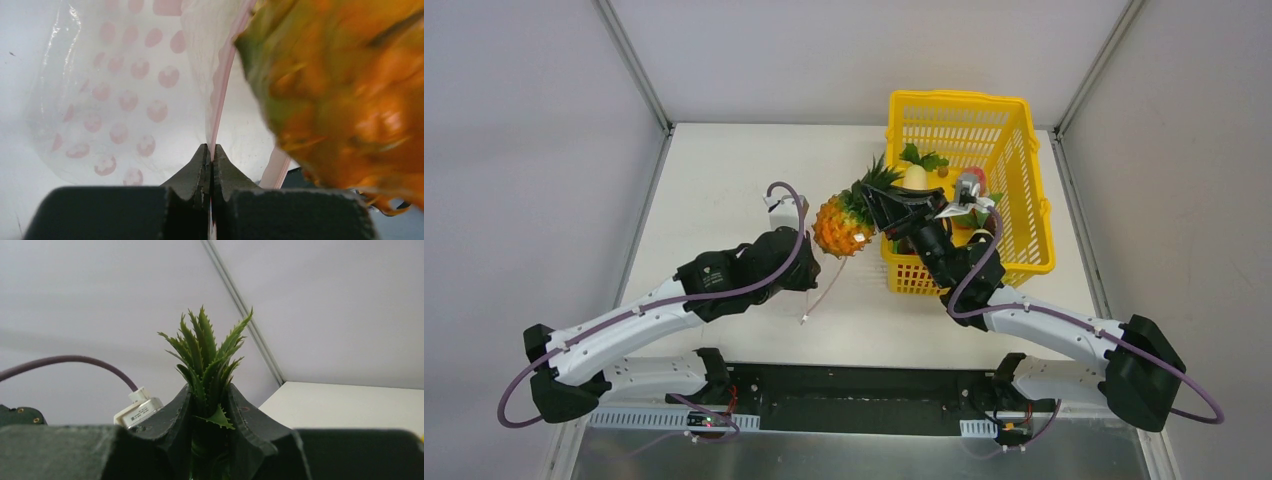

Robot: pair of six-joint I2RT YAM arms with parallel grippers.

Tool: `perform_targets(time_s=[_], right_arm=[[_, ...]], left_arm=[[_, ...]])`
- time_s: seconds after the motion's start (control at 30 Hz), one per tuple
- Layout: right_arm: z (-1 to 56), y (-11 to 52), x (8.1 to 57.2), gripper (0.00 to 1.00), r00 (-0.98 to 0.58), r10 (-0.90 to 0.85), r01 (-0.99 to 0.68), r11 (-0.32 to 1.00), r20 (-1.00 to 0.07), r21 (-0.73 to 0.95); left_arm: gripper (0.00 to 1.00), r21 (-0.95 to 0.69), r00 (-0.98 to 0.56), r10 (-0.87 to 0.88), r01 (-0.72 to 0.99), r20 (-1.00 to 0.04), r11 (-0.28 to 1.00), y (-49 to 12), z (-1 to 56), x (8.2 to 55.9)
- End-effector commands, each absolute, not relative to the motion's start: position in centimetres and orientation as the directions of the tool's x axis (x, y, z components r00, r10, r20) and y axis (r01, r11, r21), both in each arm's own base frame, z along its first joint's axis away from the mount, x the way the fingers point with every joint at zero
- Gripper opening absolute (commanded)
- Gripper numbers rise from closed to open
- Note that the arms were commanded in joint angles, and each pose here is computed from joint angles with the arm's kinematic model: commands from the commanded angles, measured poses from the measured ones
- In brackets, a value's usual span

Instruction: Place the food in the zip-top bag and seal the zipper

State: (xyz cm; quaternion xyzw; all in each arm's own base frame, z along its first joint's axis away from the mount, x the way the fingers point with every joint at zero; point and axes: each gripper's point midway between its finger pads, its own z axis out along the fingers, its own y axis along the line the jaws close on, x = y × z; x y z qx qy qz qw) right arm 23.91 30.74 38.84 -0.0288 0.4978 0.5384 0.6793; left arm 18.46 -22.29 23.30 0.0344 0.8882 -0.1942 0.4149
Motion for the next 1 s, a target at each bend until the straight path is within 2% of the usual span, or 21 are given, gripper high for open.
perform_targets(time_s=[0.0,0.17,0.27,0.43,0.6,0.77,0.87,0.97], right_arm=[[41.9,29.0,23.6,0.00,0.006,0.790,-0.775,0.391,-0.613,0.496],[40.4,30.6,22.9,0.00,-0.031,0.752,-0.812,0.365,-0.659,0.456],[41.1,30.5,22.7,0.00,-0.040,0.764,-0.817,0.346,-0.644,0.461],[40.8,30.8,23.6,0.00,-0.022,0.715,-0.790,0.416,-0.699,0.450],[39.0,32.3,23.0,0.00,-0.039,0.652,-0.820,0.412,-0.757,0.397],[38.5,32.4,23.6,0.00,0.039,0.592,-0.800,0.502,-0.805,0.330],[38.8,32.0,24.0,0.00,0.060,0.586,-0.781,0.532,-0.808,0.327],[39.7,31.9,23.6,0.00,0.054,0.610,-0.791,0.509,-0.791,0.340]], left_arm=[[0.00,-0.374,-0.614,-0.192,0.182,-0.765,0.910,-21.7,24.6,19.0],[0.00,-0.408,-0.588,-0.238,0.174,-0.773,0.896,-21.2,25.6,19.0],[0.00,-0.415,-0.586,-0.245,0.172,-0.772,0.894,-21.1,25.7,19.1],[0.00,-0.442,-0.578,-0.281,0.156,-0.766,0.883,-20.7,25.7,19.1],[0.00,-0.473,-0.570,-0.312,0.156,-0.760,0.867,-20.6,26.2,19.1],[0.00,-0.488,-0.567,-0.321,0.167,-0.758,0.857,-20.6,26.8,18.9],[0.00,-0.483,-0.564,-0.321,0.162,-0.761,0.861,-20.4,26.7,18.9],[0.00,-0.479,-0.571,-0.316,0.159,-0.758,0.863,-20.5,26.4,18.9]])
